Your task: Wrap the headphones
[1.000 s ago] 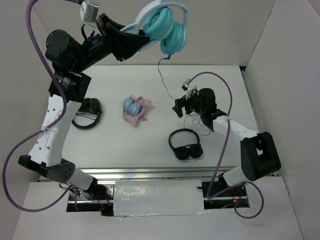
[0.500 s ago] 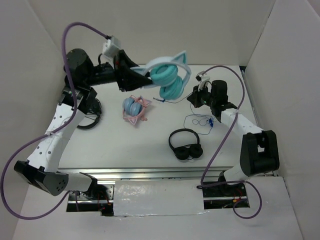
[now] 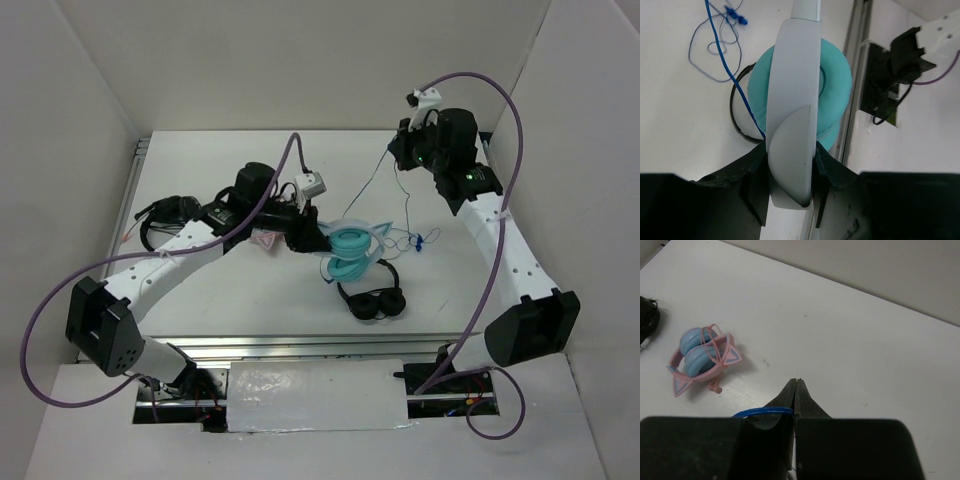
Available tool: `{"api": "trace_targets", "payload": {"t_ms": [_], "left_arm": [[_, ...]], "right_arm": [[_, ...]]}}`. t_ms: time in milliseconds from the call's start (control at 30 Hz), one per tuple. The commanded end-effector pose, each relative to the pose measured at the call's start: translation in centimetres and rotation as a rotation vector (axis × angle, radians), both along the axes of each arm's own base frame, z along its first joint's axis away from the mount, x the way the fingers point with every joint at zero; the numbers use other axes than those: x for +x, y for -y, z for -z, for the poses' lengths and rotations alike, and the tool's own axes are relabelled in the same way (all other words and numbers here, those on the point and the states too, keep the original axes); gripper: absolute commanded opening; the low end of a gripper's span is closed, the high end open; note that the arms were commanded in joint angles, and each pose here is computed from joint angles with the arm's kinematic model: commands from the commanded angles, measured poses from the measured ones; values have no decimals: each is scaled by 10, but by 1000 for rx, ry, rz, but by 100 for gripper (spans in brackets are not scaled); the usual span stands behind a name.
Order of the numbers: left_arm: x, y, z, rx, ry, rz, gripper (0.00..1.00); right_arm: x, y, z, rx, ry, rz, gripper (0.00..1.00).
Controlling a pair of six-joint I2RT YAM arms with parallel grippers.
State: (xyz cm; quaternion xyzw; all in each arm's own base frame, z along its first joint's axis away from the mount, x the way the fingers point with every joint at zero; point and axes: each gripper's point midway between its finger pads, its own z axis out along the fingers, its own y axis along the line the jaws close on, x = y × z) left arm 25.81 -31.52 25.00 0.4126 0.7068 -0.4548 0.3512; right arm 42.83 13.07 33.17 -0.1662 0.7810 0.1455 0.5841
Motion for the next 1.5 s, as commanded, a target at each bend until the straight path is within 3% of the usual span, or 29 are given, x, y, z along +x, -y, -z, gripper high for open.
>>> {"api": "trace_targets", "payload": {"t_ms": [0,100,433,700,867,933,1167,1233,1300,1400,1467], "left_arm": [[35,2,0,68,101,-135,0],[63,-10,23,171,50,-304,0],[112,-57,24,183,-6,-593,0],[124,-55,-34,13,11,-512,0],[144,-57,-75,-115,-3,-491,0],[142,-54,-107,-204,-15,-415,0],[107,-36,-188,-398,-29,-88,0],[96,-33,-199,-427,-39,-30,0],[84,-31,-217,-468,-35,21,0],[61,-28,-238,-497,-17,105,0],[48,-25,-249,-501,-5,145,0]], "right_arm": [[-27,-8,-15,-20,-24,14,0],[-42,-12,-14,-38,-10,17,0],[-87,4,26,-42,-52,107,0],[-101,-12,93,8,-202,37,0],[-119,-45,125,80,-241,-147,4],[-116,-48,132,98,-238,-164,6],[-98,-72,152,118,-236,-276,23],[-85,-78,146,138,-164,-291,40],[-81,-86,154,152,-173,-325,44],[-71,-103,154,179,-141,-386,67],[-63,-115,159,188,-158,-414,73]]}}
